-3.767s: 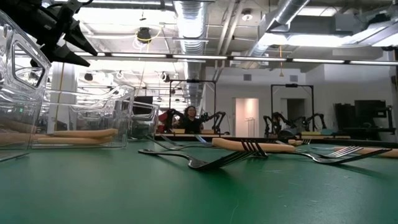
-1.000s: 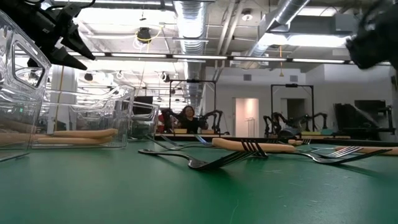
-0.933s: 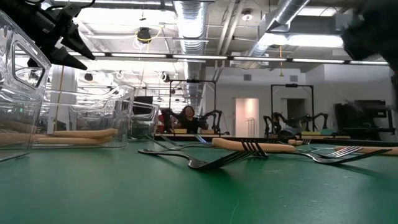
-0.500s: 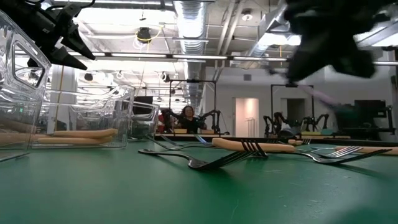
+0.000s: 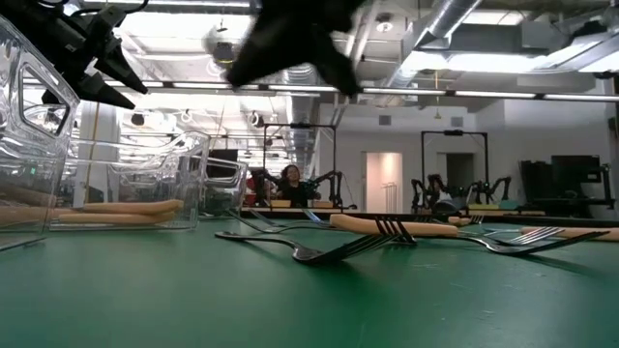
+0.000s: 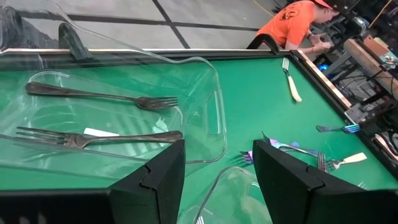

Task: Sort silverware by color (type)
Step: Put the blue fork into the bottom transparent bin

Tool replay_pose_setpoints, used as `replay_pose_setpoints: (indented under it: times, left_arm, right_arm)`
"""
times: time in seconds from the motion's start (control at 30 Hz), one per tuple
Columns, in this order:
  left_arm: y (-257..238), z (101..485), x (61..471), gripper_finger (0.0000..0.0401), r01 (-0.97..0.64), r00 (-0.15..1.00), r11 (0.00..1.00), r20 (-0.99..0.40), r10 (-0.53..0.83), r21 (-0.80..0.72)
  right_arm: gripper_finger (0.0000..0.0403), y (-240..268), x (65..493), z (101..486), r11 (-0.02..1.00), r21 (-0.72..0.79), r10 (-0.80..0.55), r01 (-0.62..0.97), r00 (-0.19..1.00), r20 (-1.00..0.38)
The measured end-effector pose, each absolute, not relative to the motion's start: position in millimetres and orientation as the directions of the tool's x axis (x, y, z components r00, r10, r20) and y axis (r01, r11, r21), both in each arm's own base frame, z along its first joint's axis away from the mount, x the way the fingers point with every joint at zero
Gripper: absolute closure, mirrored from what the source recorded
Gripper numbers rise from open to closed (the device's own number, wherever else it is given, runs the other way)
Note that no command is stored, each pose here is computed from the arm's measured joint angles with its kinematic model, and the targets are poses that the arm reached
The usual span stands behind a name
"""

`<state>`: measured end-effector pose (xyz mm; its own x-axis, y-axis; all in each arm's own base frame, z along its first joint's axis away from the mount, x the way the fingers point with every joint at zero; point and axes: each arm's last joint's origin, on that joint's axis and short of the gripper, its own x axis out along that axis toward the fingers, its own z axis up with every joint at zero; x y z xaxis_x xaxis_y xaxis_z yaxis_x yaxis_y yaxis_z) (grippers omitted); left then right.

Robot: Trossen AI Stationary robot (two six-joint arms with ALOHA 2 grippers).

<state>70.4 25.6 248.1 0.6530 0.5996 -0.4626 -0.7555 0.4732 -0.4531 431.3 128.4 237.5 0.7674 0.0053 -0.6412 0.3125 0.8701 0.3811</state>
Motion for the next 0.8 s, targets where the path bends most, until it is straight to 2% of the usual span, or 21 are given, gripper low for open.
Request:
replay_pose_setpoints:
  times: [0.23,0.43,0.6,0.8]
  left_arm:
    - [25.4,246.4,69.3,0.0229,-0.764,0.644,0.472,-0.479,0.596,-0.439]
    - [25.1,245.5,68.8,0.0229,-0.766,0.642,0.473,-0.489,0.59,-0.435]
    - [25.1,245.0,68.4,0.0229,-0.769,0.639,0.472,-0.493,0.59,-0.431]
    - [24.9,244.4,68.1,0.0229,-0.771,0.637,0.473,-0.5,0.586,-0.427]
  right_arm:
    - [0.0399,104.4,483.7,274.8,0.921,0.348,0.034,0.176,0.853,-0.521]
    - [0.0399,108.6,517.8,298.9,0.957,0.29,0.108,0.011,0.914,-0.391]
    - [0.0399,116.5,543.9,286.6,0.967,0.234,0.187,-0.106,0.913,-0.361]
    - [0.0399,121.5,562.0,252.8,0.946,0.239,0.284,-0.217,0.913,-0.294]
